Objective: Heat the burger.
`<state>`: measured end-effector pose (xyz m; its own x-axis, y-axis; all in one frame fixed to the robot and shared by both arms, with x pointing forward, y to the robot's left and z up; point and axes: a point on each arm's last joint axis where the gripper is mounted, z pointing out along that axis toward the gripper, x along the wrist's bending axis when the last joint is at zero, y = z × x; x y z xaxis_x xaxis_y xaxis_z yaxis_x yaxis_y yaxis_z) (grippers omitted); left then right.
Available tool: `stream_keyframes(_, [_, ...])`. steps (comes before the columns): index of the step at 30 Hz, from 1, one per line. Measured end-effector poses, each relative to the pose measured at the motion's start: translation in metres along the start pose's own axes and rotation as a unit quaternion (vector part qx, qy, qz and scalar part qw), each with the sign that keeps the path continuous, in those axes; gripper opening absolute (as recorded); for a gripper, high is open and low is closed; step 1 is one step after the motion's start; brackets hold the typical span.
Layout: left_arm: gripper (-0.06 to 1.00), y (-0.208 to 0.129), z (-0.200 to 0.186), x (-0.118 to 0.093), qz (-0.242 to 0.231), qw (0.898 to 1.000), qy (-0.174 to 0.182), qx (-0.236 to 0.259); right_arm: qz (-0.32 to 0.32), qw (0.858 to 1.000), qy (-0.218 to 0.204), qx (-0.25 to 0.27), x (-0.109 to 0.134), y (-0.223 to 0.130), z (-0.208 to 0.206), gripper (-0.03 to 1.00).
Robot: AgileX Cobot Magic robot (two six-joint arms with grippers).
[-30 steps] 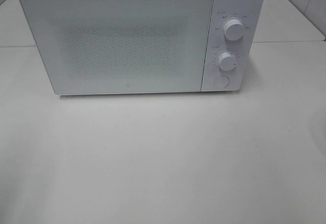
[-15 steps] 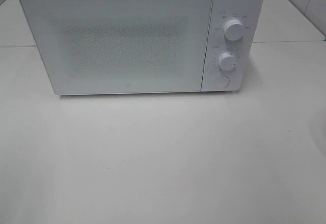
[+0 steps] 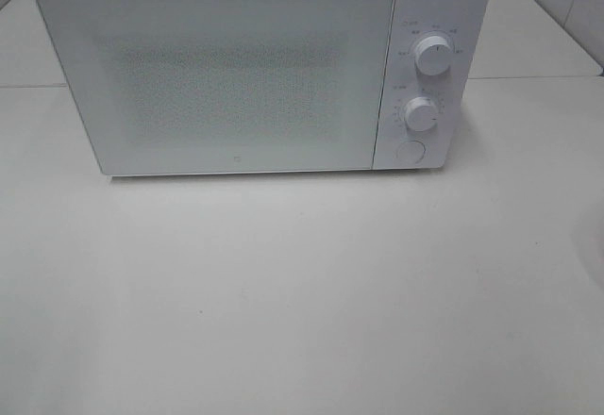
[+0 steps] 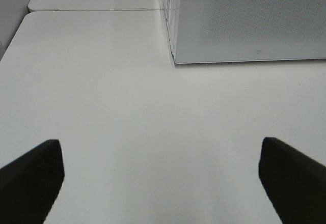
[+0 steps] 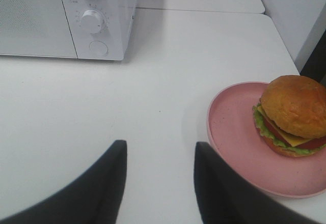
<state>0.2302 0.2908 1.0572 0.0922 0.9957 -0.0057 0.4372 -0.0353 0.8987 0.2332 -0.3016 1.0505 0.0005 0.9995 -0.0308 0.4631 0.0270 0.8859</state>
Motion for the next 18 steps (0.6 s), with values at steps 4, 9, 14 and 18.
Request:
stream_keyframes(4, [0.96,0.0000,0.0000,0.0000,0.000,1.000,0.000,0.000,0.000,1.000,0.000,0.000,0.0000,0.0000,0.0000,0.45])
stream_keyframes(9, [0.96,0.0000,0.0000,0.0000,0.000,1.000,0.000,0.000,0.000,1.000,0.000,0.000,0.0000,0.0000,0.0000,0.45])
stream_keyframes(14, [0.96,0.0000,0.0000,0.0000,0.000,1.000,0.000,0.000,0.000,1.000,0.000,0.000,0.0000,0.0000,0.0000,0.45])
stream_keyframes(18, [0.96,0.0000,0.0000,0.0000,0.000,1.000,0.000,0.000,0.000,1.000,0.000,0.000,0.0000,0.0000,0.0000,0.45])
